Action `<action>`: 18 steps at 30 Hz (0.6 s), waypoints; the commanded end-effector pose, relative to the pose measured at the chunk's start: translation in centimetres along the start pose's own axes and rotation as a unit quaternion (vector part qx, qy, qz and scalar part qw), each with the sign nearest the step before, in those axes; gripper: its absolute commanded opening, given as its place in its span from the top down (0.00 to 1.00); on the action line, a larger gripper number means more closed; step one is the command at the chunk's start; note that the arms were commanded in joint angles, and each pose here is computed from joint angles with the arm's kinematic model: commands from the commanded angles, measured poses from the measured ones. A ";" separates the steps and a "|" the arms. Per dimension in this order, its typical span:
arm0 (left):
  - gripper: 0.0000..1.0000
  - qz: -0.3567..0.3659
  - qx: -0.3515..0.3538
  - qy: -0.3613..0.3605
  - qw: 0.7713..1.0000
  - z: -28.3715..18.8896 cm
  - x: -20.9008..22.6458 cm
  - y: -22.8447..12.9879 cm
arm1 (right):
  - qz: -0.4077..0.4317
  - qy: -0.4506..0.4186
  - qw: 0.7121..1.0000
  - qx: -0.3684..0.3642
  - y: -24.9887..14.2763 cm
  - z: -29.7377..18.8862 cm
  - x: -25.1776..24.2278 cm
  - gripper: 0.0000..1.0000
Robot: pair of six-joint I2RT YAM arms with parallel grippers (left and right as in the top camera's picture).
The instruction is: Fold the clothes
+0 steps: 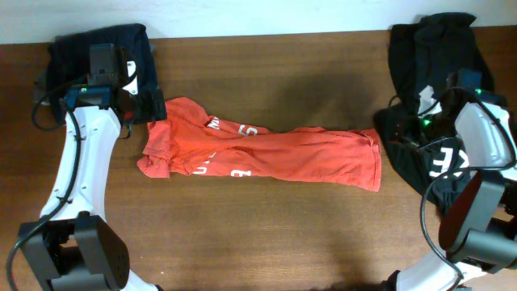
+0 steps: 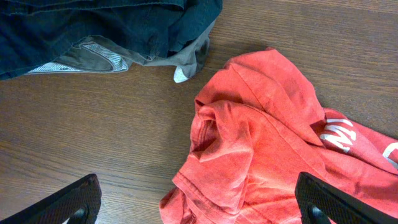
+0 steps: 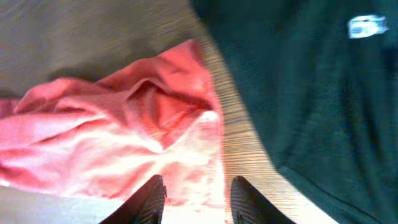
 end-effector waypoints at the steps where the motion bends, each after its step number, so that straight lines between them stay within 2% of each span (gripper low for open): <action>1: 0.01 0.009 0.000 -0.001 1.000 0.2 -0.1 0.3 | -0.021 0.033 0.999 0.022 -1.1 1.5 1.9 0.59; 9: 0.01 0.009 0.000 -0.001 1.000 0.2 -0.1 0.3 | -0.015 0.034 0.999 0.035 -3.0 4.3 1.1 0.58; 15: 0.01 0.009 0.001 -0.001 1.000 0.3 -0.1 0.3 | -0.020 0.029 0.999 0.022 -3.8 6.4 0.4 0.48; 18: 0.01 0.009 0.001 -0.001 1.000 0.3 -0.1 0.3 | -0.022 0.028 0.999 0.017 -4.3 7.4 0.1 0.39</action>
Point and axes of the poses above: each gripper's point midway between its finger pads, its own z axis out along the fingers, its own x axis along the line the jaws close on, y = z × x, the point moved 2 cm from there along -z, back along the fingers, and after that the axes turned 12 degrees about -z, right-handed, at the moved point
